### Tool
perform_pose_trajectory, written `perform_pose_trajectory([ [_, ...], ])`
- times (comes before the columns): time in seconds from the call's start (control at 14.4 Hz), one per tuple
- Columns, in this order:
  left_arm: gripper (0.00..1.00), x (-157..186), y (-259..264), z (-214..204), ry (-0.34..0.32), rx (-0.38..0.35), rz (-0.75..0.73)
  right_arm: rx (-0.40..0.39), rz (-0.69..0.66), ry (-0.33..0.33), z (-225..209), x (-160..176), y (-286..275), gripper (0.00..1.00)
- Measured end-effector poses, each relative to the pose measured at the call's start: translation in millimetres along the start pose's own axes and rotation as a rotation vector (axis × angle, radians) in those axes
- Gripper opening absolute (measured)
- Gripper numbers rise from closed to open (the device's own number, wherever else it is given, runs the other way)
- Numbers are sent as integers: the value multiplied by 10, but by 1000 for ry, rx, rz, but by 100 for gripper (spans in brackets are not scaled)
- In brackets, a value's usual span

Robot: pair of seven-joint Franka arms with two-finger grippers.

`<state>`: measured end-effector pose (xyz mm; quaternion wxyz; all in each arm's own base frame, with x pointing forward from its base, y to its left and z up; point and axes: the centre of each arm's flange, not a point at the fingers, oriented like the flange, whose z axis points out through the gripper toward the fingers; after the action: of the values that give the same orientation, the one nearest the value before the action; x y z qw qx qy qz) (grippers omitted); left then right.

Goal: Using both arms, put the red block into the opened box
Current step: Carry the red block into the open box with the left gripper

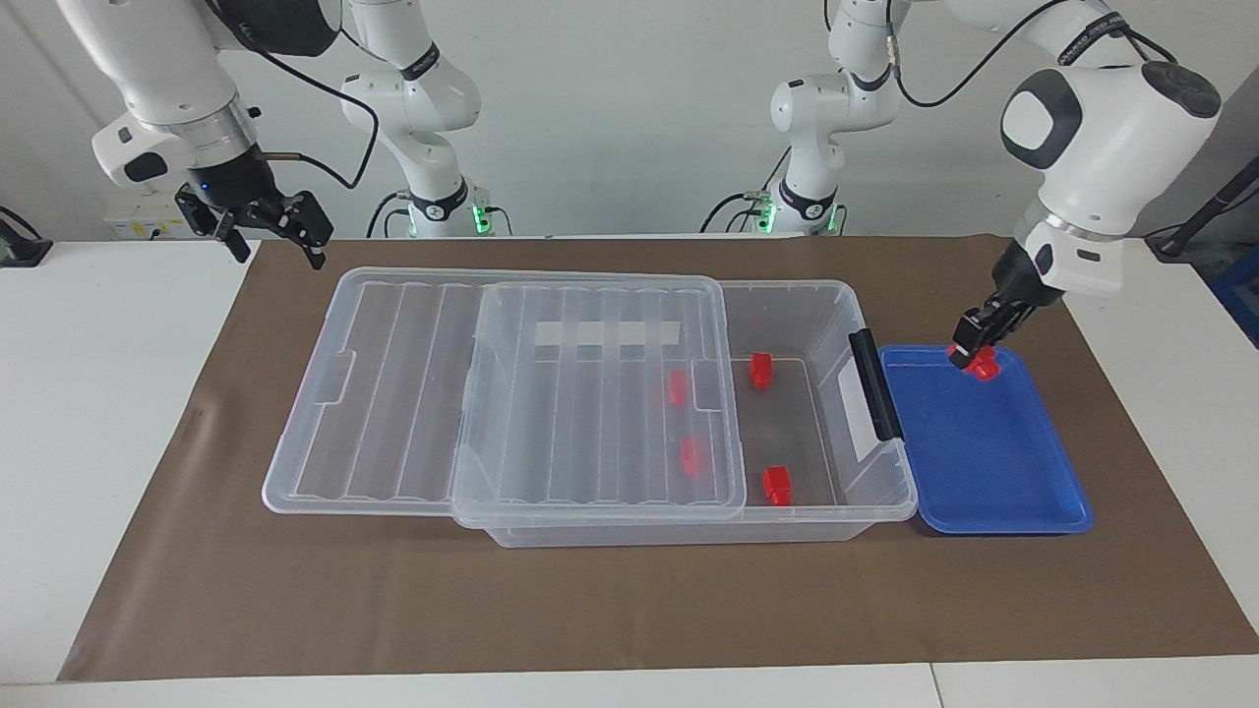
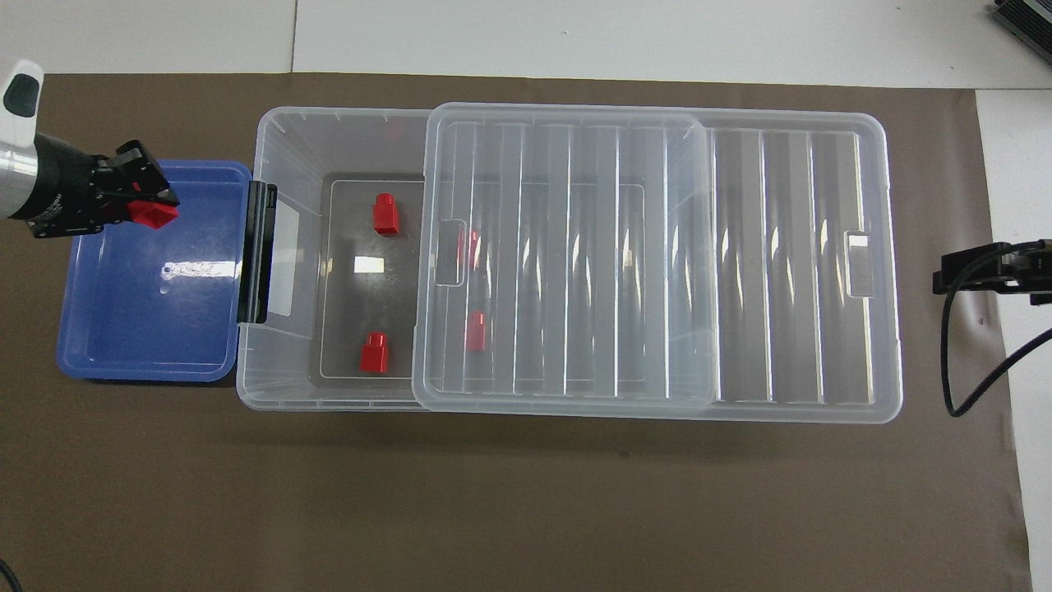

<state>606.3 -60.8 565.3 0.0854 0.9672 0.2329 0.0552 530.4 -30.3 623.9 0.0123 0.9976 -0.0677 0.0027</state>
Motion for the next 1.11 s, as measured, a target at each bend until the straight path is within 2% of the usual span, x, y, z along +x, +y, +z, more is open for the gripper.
perform_pose_trajectory([
  [0.21,34,-370,580,100,16,-31,-11,0,-16,-1,0,-9,-83,100],
  [0.42,34,-641,867,507,48,10,30,0,-18,-2,0,-10,-95,100],
  [0.63,34,-792,896,984,45,41,60,1,-13,-2,0,-7,-66,100],
  [0.83,34,-876,868,1223,52,45,77,1,-12,-3,1,-8,-63,100],
  [1.11,34,-1024,883,1725,50,104,139,1,-12,-3,1,-8,-58,100],
])
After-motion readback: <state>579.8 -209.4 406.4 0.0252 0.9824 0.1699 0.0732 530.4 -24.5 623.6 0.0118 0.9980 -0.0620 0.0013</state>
